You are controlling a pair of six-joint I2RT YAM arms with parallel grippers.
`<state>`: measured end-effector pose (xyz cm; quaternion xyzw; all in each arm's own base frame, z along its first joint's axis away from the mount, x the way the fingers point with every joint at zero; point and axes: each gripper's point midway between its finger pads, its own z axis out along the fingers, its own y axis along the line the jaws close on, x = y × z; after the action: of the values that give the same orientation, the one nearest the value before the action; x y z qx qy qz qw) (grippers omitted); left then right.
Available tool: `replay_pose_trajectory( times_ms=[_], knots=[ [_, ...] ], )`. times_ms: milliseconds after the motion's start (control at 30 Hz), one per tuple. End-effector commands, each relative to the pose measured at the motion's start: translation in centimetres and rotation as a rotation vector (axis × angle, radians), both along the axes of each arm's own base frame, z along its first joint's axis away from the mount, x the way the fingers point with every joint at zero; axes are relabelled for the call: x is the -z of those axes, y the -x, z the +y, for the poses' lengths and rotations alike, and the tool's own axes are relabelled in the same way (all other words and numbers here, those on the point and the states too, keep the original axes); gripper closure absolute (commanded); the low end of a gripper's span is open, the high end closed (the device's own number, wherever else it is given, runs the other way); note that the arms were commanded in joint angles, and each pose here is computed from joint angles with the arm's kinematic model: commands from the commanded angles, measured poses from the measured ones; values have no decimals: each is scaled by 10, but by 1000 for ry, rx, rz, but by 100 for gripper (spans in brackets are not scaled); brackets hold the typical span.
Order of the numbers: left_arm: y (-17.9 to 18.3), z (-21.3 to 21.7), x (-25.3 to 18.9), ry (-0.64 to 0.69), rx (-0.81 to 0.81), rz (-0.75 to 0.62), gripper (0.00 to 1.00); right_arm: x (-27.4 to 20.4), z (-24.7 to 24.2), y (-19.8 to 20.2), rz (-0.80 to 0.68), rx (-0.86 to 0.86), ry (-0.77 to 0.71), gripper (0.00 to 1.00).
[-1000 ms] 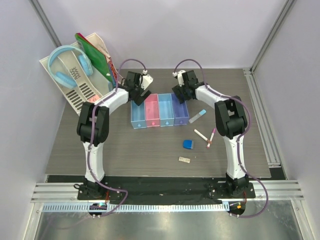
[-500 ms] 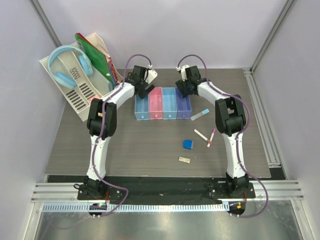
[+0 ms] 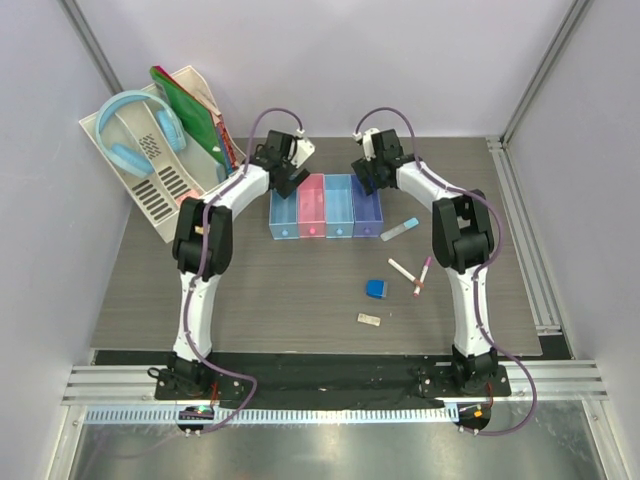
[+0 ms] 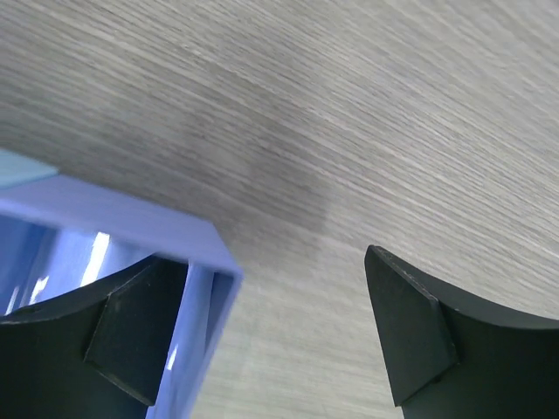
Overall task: Sort the stationery into containers
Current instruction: Move the storage box to the center of the board, then move the stationery to the center of the board.
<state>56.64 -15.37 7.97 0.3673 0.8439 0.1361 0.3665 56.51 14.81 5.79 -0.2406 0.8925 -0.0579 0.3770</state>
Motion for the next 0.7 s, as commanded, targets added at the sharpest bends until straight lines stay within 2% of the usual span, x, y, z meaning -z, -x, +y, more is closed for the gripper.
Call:
replay_pose_trajectory(
  times_ms=[0,133,167,233,267,300,367,400,433,467,500,567,633,667],
  knots=[
    [10,-8,-80,88,8,-109,0,-109,2,-2,-173,8,-75,12],
    [31,-8,-105,116,22,-121,0,-144,1,14,-206,9,-106,11],
    [41,-6,-99,114,22,-95,0,-147,2,20,-192,-2,-114,11],
    [60,-3,-119,147,26,-99,0,-167,1,35,-199,-19,-130,11],
    [73,0,-109,144,29,-63,0,-164,5,47,-160,-57,-141,11],
    [86,3,-128,165,39,-90,0,-172,6,64,-149,-95,-151,12],
    [114,10,-109,167,50,-33,0,-168,10,89,-106,-175,-140,13],
    [129,14,-122,184,58,-56,0,-147,14,108,-42,-220,-138,13],
    [140,13,-122,200,85,-52,0,-157,13,123,-57,-251,-134,13],
    [158,19,-97,182,90,-1,0,-151,16,135,-45,-297,-108,13],
    [167,22,-93,183,96,0,0,-124,12,154,17,-317,-80,14],
    [193,29,-81,181,110,8,0,-121,14,176,13,-365,-60,14],
    [215,38,-65,169,119,31,0,-88,10,204,82,-399,-35,14],
    [221,38,-62,173,127,30,0,-89,10,209,58,-411,-26,14]
  ],
)
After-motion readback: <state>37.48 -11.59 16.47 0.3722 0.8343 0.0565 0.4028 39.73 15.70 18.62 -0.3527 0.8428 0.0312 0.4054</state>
